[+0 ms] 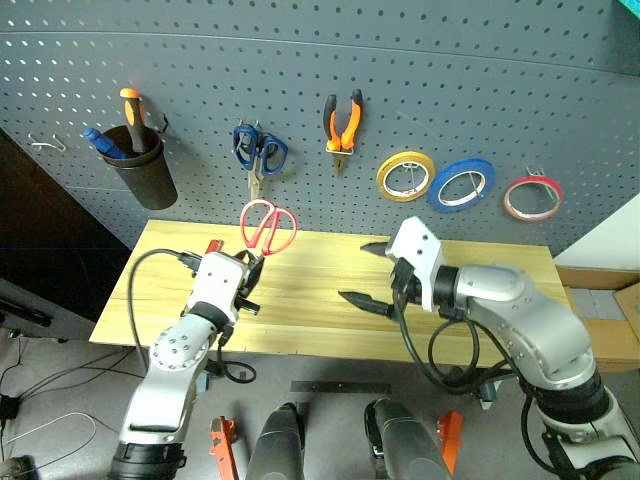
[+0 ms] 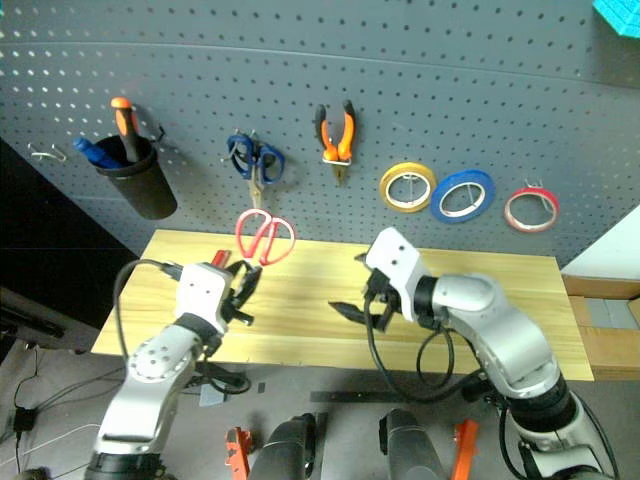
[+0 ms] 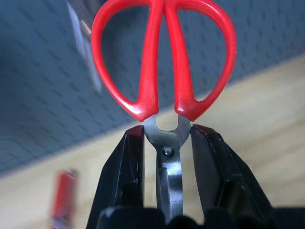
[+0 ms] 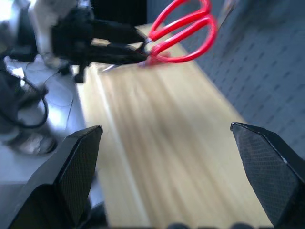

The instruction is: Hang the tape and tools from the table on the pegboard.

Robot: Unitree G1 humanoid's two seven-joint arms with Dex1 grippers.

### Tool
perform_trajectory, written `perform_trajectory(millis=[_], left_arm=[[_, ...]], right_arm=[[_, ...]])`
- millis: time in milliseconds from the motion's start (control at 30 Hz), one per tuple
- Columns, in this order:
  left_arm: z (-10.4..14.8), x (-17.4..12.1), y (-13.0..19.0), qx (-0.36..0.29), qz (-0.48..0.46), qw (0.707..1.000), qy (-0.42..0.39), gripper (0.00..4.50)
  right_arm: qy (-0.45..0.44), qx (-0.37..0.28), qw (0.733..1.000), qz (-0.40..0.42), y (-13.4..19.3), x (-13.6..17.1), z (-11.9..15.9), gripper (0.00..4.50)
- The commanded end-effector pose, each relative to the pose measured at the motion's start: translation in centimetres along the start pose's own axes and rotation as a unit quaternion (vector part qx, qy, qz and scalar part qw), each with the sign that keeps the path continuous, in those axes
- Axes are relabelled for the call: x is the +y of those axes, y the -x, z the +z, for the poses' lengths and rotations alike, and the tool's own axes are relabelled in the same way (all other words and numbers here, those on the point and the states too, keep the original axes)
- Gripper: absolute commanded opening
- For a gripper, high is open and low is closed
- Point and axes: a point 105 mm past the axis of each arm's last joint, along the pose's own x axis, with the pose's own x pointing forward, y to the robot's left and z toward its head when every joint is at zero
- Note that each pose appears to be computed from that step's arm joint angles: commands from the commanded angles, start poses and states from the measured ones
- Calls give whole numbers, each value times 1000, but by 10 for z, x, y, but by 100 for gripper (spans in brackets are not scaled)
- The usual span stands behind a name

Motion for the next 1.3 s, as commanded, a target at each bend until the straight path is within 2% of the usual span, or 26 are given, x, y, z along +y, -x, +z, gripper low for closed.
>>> perform_trajectory(millis=[33, 167, 267, 500, 800, 1033, 1200, 1300], left_arm=[[50, 19, 7, -95, 29, 994, -53, 108], [73, 29, 5, -140, 46, 986, -79, 108], [77, 38, -1, -145, 62, 984, -77, 108], [67, 47, -27, -121, 54, 988, -74, 108], [55, 34, -58, -104, 4, 992, -76, 108], [45, 31, -58, -96, -6, 994, -60, 108], [33, 31, -55, -72, -3, 996, -55, 275], [10, 26, -48, -25, -14, 999, -39, 386]], right_arm=[[19, -41, 999, -26, 11, -17, 22, 450], [23, -47, 998, -43, 13, -29, 24, 450], [26, -49, 997, -49, 12, -32, 25, 450], [33, -46, 997, -51, 9, -35, 25, 450], [44, -49, 996, -58, 9, -37, 30, 450], [37, -128, 989, -65, 11, -36, 63, 450], [33, -147, 987, -60, 9, -33, 71, 450], [26, -138, 988, -59, 6, -31, 66, 450]])
